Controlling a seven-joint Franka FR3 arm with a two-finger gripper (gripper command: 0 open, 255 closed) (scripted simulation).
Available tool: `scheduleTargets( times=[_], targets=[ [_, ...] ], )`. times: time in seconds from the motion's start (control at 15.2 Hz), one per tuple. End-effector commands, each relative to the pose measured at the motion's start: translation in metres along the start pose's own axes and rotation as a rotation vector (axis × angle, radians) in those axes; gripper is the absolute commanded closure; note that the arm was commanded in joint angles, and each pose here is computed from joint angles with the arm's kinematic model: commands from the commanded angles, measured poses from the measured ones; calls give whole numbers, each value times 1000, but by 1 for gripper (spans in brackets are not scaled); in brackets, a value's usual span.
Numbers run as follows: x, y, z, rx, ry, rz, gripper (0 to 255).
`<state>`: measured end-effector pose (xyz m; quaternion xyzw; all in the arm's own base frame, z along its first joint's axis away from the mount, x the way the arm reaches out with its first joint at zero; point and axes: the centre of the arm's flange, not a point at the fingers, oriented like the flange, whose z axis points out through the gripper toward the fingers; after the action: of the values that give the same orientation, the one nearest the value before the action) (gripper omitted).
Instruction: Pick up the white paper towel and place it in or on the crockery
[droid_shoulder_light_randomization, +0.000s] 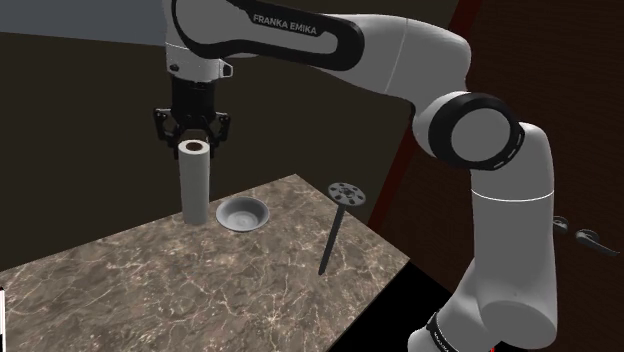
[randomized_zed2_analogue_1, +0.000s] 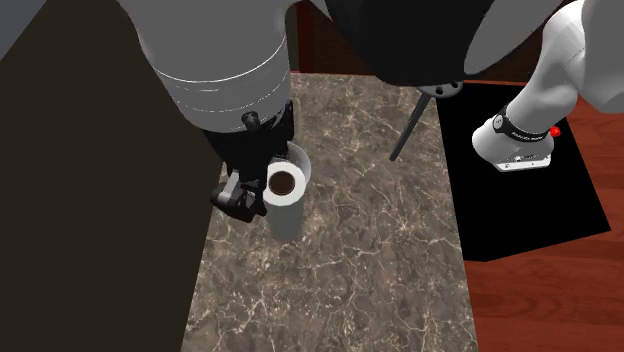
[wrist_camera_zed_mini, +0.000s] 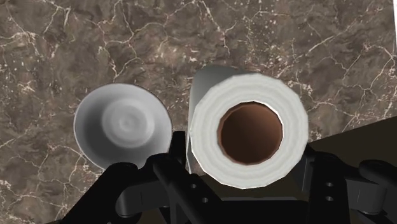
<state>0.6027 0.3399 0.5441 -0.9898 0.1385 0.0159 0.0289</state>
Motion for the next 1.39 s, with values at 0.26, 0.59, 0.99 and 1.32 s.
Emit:
scheduleTargets(
  times=[0.26,0.59,0.99,1.32],
  targets=[
    [42,61,-29,0,0,-1,255],
    [76,111,-54,0,0,-1,255],
    [101,147,-61,0,0,-1,255],
    [102,148,-35,0,0,-1,255]
  ],
)
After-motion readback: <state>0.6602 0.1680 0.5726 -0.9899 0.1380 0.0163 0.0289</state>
